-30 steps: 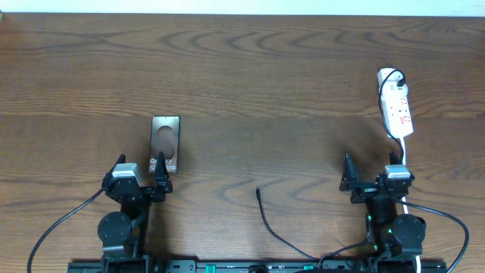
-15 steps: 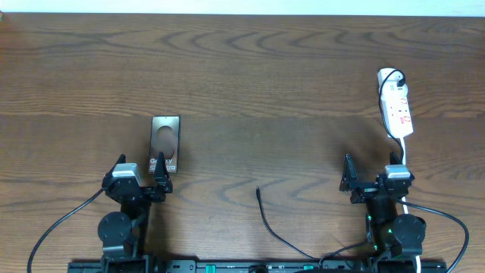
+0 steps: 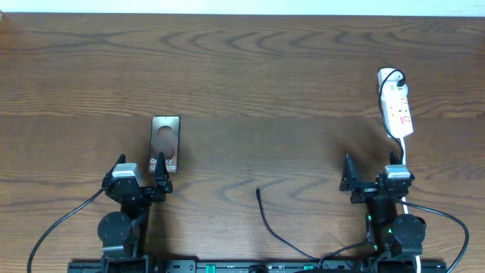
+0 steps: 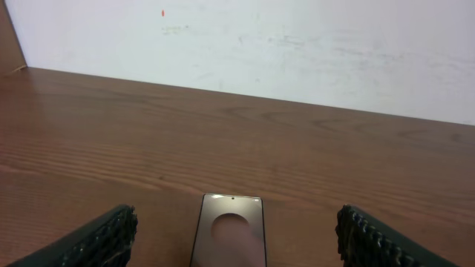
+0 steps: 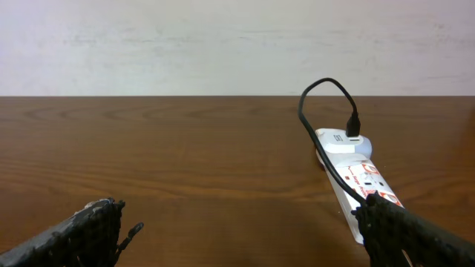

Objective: Plug charger to phone and switch on socket

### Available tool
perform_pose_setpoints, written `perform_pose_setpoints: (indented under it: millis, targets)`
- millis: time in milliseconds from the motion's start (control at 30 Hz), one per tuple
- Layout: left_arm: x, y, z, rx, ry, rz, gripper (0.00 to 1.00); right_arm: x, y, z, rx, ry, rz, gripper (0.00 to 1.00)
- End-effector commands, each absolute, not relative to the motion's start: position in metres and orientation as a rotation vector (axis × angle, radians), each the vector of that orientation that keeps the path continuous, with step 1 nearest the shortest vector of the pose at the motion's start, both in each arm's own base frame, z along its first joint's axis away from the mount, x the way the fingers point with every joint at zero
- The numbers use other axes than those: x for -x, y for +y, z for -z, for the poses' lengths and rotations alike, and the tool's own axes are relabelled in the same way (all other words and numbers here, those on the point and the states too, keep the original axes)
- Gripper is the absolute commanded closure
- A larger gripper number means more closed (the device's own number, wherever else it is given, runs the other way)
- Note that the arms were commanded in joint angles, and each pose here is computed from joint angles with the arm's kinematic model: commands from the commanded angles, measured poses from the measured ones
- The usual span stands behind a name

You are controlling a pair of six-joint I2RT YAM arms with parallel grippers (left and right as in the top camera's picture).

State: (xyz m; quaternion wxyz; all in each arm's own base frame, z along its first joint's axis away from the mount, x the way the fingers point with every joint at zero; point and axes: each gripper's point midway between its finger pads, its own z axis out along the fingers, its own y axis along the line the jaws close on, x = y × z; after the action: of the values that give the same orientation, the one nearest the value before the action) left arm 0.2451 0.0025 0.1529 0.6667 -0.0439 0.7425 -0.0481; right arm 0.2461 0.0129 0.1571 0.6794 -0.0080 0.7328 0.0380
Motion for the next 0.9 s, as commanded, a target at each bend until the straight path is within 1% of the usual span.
perform_pose_setpoints:
  millis: [0,333,467,667,867]
  targets:
    - [-0.245,0.002,-0.136,0.108,1.728,0.117,0.14,-0.246,0.013,-0.155,0.01,1.653,-0.086,0.01]
    - [-0.245,0.002,-0.137,0.107,1.722,0.118,0.14,-0.246,0.013,-0.155,0.01,1.653,-0.086,0.01]
    - [-0.246,0.002,-0.146,0.103,1.685,0.117,0.14,-0.246,0.013,-0.155,0.01,1.653,-0.086,0.01]
    - [-0.248,0.001,-0.171,0.087,1.586,0.118,0.14,-0.246,0.013,-0.155,0.01,1.653,-0.086,0.01]
    - [-0.245,0.001,-0.211,0.068,1.425,0.114,0.14,-0.246,0.013,-0.155,0.01,1.653,-0.086,0.01]
